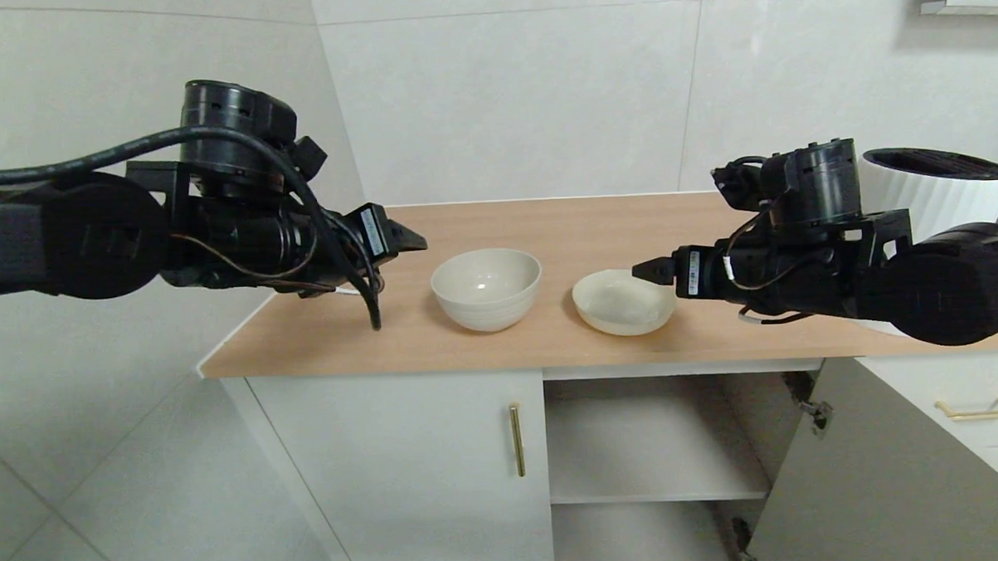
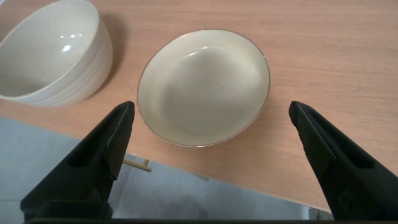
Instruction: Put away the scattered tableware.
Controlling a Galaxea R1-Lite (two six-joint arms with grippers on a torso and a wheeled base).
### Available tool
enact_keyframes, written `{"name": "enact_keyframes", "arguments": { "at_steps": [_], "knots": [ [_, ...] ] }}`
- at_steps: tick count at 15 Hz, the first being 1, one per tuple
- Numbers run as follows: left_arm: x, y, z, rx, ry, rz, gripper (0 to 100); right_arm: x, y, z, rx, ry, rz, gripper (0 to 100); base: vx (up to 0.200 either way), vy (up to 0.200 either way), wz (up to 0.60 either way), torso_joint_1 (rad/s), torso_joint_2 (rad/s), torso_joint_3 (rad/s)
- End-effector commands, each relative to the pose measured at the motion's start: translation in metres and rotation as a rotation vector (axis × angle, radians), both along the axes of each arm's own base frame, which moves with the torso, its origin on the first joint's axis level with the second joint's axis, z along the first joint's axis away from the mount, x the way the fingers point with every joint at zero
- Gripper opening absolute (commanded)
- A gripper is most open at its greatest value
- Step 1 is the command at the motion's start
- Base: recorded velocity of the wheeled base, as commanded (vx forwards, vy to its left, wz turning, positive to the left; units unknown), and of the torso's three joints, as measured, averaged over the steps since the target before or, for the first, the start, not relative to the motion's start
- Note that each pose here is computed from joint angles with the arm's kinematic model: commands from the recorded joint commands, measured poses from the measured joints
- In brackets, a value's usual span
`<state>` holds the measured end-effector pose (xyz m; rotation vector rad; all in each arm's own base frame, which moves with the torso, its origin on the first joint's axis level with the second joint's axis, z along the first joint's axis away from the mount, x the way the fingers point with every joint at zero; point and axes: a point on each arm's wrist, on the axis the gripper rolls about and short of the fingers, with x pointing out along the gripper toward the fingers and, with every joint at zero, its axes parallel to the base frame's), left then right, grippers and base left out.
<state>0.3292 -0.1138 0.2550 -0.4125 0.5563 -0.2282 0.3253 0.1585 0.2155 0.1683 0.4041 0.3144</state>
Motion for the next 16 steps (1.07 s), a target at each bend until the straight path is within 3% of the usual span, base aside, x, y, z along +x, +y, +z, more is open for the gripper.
{"name": "enact_keyframes", "arguments": {
  "at_steps": [1, 3, 8, 14, 15, 16],
  "knots": [
    [0.015, -0.011, -0.016, 0.02, -0.006, 0.024, 100, 0.001, 0.0, -0.001, -0.001, 0.002, -0.001, 100, 0.0, 0.0, 0.0, 0.0, 0.0, 0.0],
    [0.02, -0.018, -0.023, 0.048, -0.021, 0.067, 100, 0.001, 0.0, -0.001, 0.0, 0.002, -0.003, 100, 0.0, 0.0, 0.0, 0.0, 0.0, 0.0],
    [0.032, -0.03, -0.05, 0.094, 0.034, 0.047, 100, 0.004, 0.001, -0.007, -0.018, 0.011, -0.029, 100, 0.0, 0.0, 0.0, 0.0, 0.0, 0.0],
    [0.051, -0.037, -0.075, 0.127, 0.074, 0.076, 100, 0.003, 0.001, -0.005, -0.012, -0.002, -0.031, 100, 0.0, 0.0, 0.0, 0.0, 0.0, 0.0],
    [0.051, -0.038, -0.076, 0.127, 0.074, 0.075, 0, 0.003, 0.001, -0.005, -0.012, -0.002, -0.031, 100, 0.0, 0.0, 0.0, 0.0, 0.0, 0.0],
    [0.051, -0.038, -0.076, 0.127, 0.074, 0.075, 0, 0.004, 0.001, -0.005, -0.012, 0.0, -0.032, 100, 0.0, 0.0, 0.0, 0.0, 0.0, 0.0]
  ]
}}
